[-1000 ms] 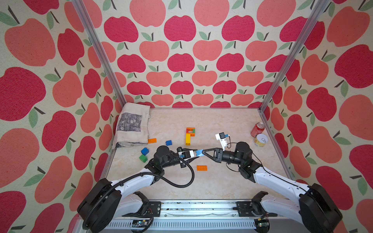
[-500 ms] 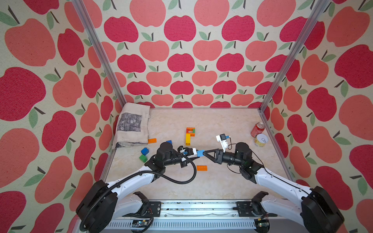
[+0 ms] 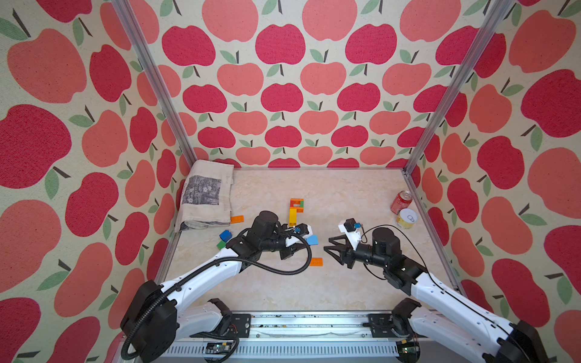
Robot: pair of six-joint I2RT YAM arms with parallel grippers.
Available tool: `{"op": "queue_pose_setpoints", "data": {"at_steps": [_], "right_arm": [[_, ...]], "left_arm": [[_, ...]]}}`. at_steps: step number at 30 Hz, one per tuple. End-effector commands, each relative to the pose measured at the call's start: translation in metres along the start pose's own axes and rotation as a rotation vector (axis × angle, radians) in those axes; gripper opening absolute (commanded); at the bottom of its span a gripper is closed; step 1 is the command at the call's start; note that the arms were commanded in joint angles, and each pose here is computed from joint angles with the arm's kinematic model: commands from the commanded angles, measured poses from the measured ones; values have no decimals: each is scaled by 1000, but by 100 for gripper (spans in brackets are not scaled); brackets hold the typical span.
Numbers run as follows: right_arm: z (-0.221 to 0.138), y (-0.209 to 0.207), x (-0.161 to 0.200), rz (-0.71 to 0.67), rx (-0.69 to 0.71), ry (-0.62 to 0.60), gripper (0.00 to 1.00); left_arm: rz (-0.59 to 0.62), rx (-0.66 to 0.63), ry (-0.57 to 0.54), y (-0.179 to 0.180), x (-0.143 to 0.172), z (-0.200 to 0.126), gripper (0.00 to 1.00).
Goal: Assemble the letter p with lego
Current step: Pick up the lego brick from the center of the board.
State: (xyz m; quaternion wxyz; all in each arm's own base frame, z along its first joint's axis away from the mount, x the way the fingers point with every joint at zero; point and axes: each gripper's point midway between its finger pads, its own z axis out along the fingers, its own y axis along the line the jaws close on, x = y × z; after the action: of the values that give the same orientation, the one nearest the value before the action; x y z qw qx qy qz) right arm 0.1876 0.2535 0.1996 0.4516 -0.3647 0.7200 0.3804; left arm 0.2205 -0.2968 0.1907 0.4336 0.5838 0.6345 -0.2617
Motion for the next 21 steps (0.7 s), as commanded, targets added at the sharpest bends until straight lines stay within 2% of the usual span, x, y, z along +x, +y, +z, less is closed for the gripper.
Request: {"op": "queue_pose_setpoints", "data": {"at_steps": [1,4,9,16,21], "right_arm": [[-13,-21,-4,-124,159,15,49],[-21,-36,1,-116,258,29,48],[-31,-43,9,-97,319,15,48],[-56,-58,18,-97,455,-59,48],[-69,-63,19,-89,508,-111,48]], "left_arm": [[-33,67,227,-16,33,-2,27],[-31,91,362,-22,46,6,27],[-65,156,604,-27,67,18,24],[-21,213,773,-19,66,23,24],[-15,304,998,-19,83,28,24]]}}
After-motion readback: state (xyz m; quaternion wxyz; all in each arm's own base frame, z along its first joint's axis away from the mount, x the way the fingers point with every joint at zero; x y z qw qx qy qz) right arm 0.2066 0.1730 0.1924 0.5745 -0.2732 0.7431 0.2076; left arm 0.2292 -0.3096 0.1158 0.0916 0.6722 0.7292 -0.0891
